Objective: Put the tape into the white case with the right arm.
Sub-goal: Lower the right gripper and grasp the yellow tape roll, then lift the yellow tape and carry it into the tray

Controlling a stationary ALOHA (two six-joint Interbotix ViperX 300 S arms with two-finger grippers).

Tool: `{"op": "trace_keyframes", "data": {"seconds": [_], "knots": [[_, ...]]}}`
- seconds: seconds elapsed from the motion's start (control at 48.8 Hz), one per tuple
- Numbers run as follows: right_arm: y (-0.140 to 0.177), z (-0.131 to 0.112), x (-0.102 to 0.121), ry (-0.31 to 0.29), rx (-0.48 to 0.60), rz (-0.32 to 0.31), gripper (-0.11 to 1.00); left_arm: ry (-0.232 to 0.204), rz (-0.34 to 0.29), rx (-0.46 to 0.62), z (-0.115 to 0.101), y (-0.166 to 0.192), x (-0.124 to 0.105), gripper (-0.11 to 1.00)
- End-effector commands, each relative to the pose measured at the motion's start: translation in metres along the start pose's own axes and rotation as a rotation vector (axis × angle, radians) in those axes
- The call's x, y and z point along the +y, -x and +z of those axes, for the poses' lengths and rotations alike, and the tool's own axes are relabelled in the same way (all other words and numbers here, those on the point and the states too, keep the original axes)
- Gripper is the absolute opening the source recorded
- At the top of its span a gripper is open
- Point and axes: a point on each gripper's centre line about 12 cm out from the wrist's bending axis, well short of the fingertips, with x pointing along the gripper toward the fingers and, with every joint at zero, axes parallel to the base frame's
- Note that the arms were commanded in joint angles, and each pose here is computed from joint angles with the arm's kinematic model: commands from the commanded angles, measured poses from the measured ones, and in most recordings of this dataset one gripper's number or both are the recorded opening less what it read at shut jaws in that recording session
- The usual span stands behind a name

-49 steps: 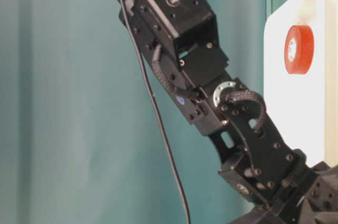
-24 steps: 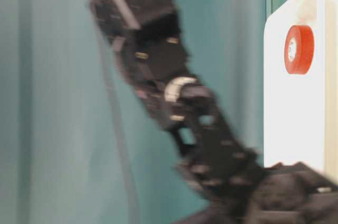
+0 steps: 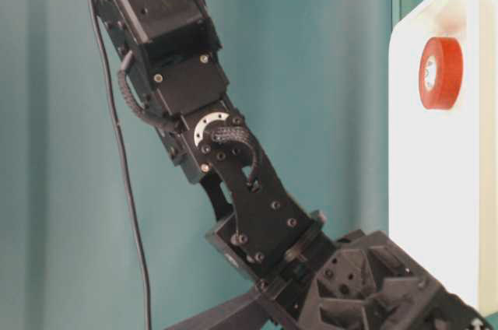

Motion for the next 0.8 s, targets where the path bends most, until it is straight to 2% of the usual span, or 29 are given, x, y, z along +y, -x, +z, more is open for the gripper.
{"op": "trace_keyframes", "data": {"seconds": [0.0, 0.143, 0.532, 0.778], "knots": [[0.024, 0.030, -0.010, -0.017, -0.070, -0.013, 0.03, 0.003, 0.001, -0.009, 0.005, 0.000, 0.000, 0.00], [0.028, 0.032, -0.031, -0.040, -0.059, -0.048, 0.03, 0.002, 0.001, -0.009, 0.005, 0.000, 0.000, 0.00], [0.045, 0.033, -0.107, -0.127, -0.034, -0.167, 0.03, 0.002, 0.001, -0.009, 0.005, 0.000, 0.000, 0.00], [0.048, 0.026, -0.134, -0.160, -0.009, -0.209, 0.03, 0.002, 0.001, -0.008, 0.005, 0.000, 0.000, 0.00]]}}
